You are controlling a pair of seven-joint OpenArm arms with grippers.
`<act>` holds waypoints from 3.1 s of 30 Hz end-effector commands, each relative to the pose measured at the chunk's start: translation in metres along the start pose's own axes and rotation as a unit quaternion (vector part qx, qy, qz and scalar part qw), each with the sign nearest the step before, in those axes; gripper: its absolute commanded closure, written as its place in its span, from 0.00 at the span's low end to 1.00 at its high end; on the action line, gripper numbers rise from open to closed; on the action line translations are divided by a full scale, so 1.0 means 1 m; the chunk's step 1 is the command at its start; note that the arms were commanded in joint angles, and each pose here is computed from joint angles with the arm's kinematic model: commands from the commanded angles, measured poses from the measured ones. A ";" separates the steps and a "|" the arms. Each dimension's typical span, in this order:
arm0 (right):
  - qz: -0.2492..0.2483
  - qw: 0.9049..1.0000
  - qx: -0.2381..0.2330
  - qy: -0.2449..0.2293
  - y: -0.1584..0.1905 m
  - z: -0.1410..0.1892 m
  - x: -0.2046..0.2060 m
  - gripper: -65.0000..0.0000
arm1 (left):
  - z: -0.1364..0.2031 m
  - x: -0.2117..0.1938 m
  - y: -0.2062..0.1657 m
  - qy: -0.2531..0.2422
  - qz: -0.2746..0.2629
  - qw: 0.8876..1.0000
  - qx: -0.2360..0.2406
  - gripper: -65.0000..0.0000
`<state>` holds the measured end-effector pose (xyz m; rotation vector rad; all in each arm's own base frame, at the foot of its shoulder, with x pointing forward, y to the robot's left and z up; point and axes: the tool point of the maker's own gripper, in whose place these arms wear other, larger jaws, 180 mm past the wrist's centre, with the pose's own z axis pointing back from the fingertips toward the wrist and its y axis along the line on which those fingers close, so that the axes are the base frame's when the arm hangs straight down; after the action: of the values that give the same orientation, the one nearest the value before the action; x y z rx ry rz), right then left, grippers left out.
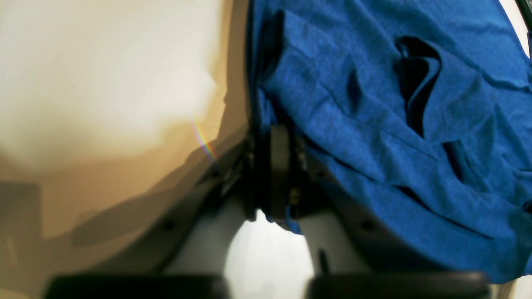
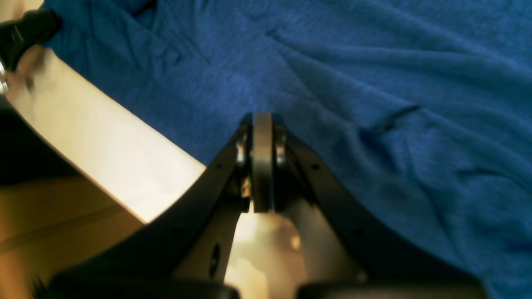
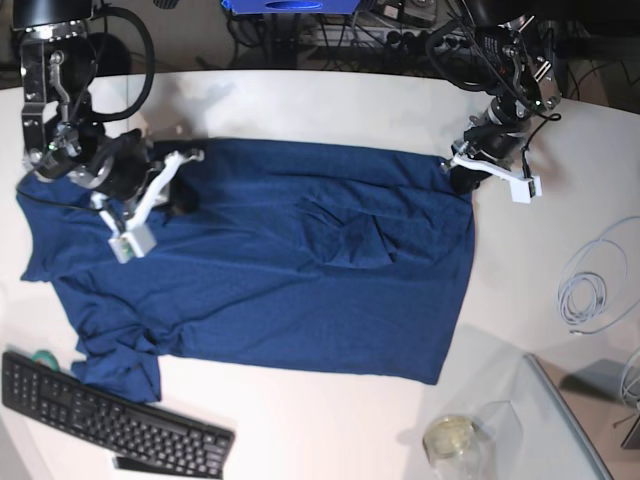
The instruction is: Layout the t-shirt on the table in an organized manner, then fold the t-shirt properly
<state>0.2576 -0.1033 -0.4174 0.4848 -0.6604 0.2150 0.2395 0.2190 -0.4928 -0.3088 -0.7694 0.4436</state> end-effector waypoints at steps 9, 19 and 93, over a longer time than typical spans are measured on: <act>-0.186 0.951 -0.184 -0.164 -0.121 0.095 0.010 0.35 | 0.001 -0.010 0.004 0.026 -0.009 1.000 0.010 1.00; -0.359 0.892 -0.234 -0.144 -0.168 0.114 -0.084 0.44 | 0.001 -0.009 0.005 0.025 -0.009 1.000 0.012 1.00; -0.371 0.898 -0.205 -0.117 -0.191 0.130 0.016 0.99 | 0.070 0.088 -0.042 -0.014 -0.168 0.986 0.019 1.00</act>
<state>0.2586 -0.3227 -0.3993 0.3410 -0.6426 -0.7078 0.2484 0.2307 -0.3853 -0.1403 -0.7786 0.1464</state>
